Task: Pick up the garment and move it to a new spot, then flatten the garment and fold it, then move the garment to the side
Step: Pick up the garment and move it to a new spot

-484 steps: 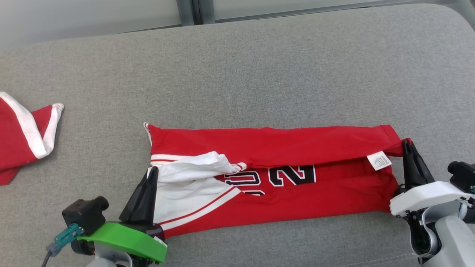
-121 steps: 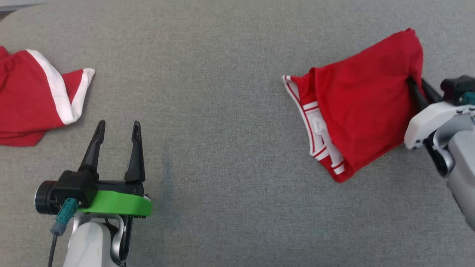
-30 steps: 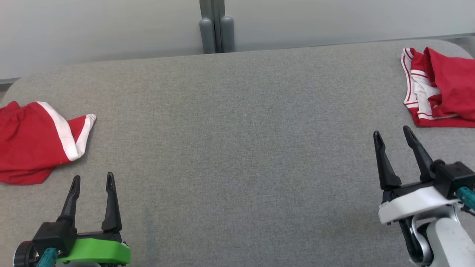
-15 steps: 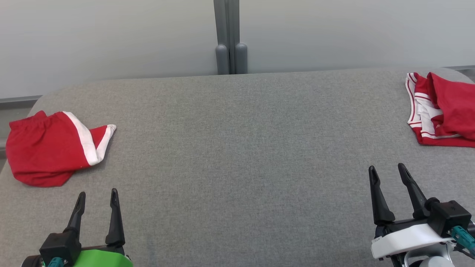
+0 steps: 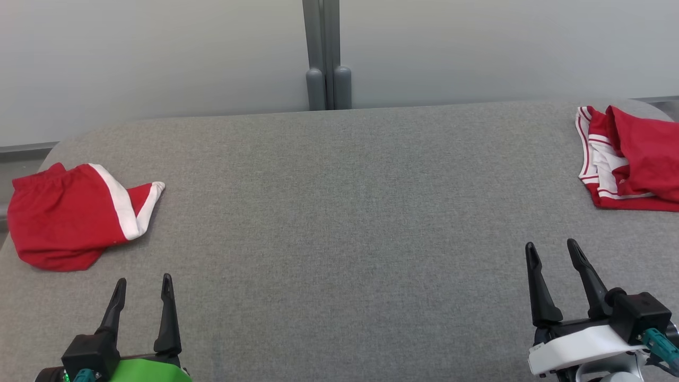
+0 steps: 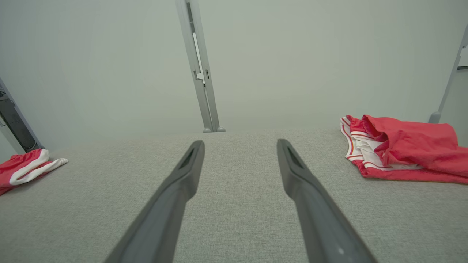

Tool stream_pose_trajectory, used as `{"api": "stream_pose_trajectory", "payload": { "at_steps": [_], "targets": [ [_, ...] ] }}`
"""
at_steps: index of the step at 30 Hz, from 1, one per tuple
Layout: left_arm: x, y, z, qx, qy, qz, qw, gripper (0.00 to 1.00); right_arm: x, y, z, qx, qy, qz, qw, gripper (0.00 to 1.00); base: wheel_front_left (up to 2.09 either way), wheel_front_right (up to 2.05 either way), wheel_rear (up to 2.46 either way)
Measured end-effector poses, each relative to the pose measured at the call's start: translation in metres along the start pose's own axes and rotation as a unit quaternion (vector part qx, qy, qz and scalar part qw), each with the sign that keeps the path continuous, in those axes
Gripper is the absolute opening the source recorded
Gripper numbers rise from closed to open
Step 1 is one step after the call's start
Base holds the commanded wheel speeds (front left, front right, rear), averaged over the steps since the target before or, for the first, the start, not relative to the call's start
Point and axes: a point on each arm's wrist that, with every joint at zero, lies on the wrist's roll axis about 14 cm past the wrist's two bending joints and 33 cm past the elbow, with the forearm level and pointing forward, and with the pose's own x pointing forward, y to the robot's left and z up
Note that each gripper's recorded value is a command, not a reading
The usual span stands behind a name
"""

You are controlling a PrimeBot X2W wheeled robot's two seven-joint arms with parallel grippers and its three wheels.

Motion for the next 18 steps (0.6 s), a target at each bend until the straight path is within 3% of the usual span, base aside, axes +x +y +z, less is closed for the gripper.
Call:
{"api": "stream_pose_trajectory", "payload": {
  "at_steps": [18],
  "targets": [
    [-0.007,0.014,0.003,0.009,-0.003,0.017,1.000,1.00,0.002,0.013,-0.010,0.011,0.013,0.014,1.000,1.00,0.00,0.00,0.00]
  ]
}}
